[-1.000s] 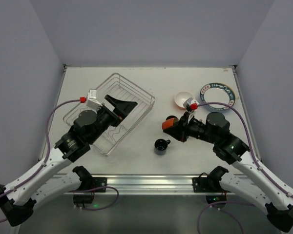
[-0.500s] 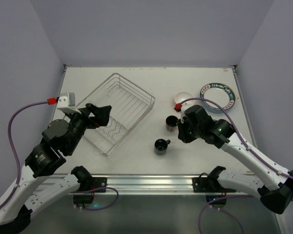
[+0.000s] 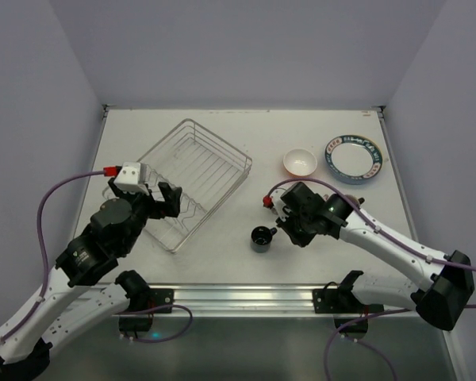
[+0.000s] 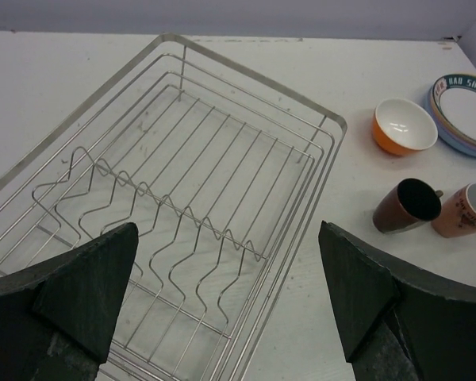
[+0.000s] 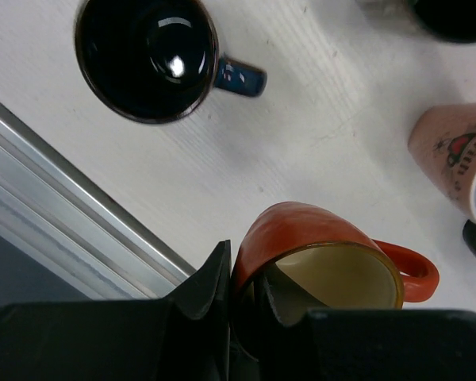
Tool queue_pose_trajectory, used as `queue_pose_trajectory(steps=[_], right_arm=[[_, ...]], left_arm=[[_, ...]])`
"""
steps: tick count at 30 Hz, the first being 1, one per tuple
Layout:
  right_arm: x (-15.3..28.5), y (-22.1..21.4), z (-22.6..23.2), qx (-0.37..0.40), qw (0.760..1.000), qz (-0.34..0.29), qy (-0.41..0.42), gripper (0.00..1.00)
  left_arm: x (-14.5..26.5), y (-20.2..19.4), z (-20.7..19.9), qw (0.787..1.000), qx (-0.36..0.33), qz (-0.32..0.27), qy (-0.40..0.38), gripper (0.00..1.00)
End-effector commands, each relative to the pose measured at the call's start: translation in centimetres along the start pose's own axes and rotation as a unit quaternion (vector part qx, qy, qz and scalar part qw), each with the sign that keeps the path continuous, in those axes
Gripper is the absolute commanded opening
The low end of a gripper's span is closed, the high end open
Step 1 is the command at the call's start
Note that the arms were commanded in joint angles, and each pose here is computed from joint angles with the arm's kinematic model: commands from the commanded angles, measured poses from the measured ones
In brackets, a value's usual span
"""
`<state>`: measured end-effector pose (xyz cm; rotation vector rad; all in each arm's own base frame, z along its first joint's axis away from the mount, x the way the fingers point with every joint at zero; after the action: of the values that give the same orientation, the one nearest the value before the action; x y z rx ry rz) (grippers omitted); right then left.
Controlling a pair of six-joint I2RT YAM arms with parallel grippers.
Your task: Unload the mixed dishes from the dish rack
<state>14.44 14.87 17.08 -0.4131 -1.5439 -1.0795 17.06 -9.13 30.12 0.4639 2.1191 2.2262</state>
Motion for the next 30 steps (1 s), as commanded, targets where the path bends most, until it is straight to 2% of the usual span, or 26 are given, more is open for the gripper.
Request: queue_pose_trajectory(steps=[1,5,9,13,19,23,30], right_arm=[[-0.3,-2.3,-1.0,0.026,0.999,0.041,-0.021,0.0],[0.0,-2.4,-0.9,0.029,0.999,0.034,-0.014,0.0],[-1.6,-2.7,-1.3,0.039,0.996,0.078,-0.029,0.0],[-2.6,-2.5,-1.9,0.057,0.993,0.097,-0.045,0.0],[-2.9,-2.1,-1.8,0.104,0.992,0.07,-0.009,0.0],[-3.6,-1.2,-1.3,0.12,0.992,0.007,0.035,0.0],[-5.4,-1.7,-2.3,0.117,0.993,0.027,0.018,0.0]], left_arm=[[-0.2,0.0,0.4,1.0,-0.022,-0.012,0.009,1.0],[-0.3,-0.1,0.2,1.0,-0.024,-0.014,0.0,1.0],[-0.4,-0.3,0.2,1.0,-0.027,-0.011,0.003,1.0],[-0.4,-0.3,0.3,0.999,-0.031,-0.011,0.005,1.0],[-0.4,-0.3,0.2,0.999,-0.03,-0.017,0.001,1.0],[-0.4,-0.5,-0.1,0.999,-0.031,-0.015,-0.01,1.0],[-0.1,-0.4,0.1,0.999,-0.028,-0.022,-0.01,1.0]])
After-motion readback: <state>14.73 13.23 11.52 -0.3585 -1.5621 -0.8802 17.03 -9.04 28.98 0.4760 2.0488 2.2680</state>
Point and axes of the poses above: each gripper's point midway between its finger pads, its own x axis back along the fingers, its own z axis along the line the jaws close on, y = z × x, the point moved 5 cm from there along x, back along the fingers, and after that the axes turned 13 degrees about -x, right-handed, at the moved point
